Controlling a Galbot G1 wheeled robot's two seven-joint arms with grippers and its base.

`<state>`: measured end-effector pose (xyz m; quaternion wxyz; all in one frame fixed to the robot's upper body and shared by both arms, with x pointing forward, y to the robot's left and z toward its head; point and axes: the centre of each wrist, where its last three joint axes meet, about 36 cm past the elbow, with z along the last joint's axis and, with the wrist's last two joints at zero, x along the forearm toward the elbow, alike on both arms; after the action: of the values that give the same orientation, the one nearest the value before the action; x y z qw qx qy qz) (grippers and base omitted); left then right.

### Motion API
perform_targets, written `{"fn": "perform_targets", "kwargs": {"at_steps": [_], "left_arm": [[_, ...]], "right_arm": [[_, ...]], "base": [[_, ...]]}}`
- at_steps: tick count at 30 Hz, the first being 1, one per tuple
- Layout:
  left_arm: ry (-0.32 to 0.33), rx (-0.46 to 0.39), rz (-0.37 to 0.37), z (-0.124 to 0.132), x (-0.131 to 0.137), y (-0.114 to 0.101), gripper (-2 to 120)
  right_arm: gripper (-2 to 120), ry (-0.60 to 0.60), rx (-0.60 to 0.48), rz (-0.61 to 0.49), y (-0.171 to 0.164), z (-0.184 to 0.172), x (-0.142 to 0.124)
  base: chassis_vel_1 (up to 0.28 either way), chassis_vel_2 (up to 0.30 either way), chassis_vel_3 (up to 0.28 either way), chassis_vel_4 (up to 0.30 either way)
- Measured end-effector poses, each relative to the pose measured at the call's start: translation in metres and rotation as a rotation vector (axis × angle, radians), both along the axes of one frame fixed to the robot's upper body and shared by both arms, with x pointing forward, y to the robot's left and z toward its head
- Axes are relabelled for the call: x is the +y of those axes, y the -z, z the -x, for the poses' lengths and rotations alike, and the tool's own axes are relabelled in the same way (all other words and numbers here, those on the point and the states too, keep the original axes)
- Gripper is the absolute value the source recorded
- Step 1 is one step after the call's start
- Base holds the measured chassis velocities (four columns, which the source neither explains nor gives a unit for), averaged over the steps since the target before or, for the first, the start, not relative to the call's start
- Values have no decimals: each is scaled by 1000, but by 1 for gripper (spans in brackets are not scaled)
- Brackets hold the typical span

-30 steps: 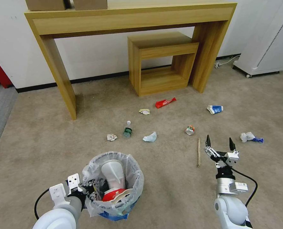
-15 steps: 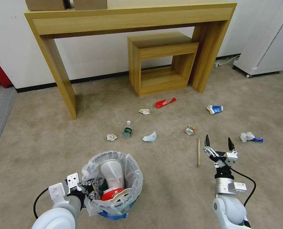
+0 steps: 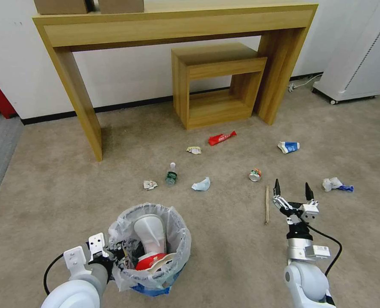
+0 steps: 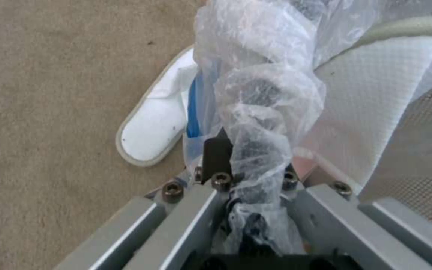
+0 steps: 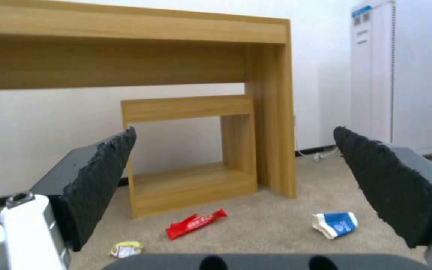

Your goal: Pick up the trash bin and place the garbage on the floor into it.

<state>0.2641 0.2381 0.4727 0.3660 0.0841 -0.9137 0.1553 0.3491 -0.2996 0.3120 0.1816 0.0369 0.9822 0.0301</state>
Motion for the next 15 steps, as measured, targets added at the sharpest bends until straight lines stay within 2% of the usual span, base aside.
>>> {"fn": "perform_targets", "kwargs": {"at_steps": [11,15], "left_arm": [[4,2,4,4,-6,1,0],[5,3,1,5,-9,2,0]], "right_arm": [[100,-22,8,58,4,1,-1],[100,-28,8,65,6,1,-3]], "base": [[0,0,0,0],[-80,79,76,-80]]}}
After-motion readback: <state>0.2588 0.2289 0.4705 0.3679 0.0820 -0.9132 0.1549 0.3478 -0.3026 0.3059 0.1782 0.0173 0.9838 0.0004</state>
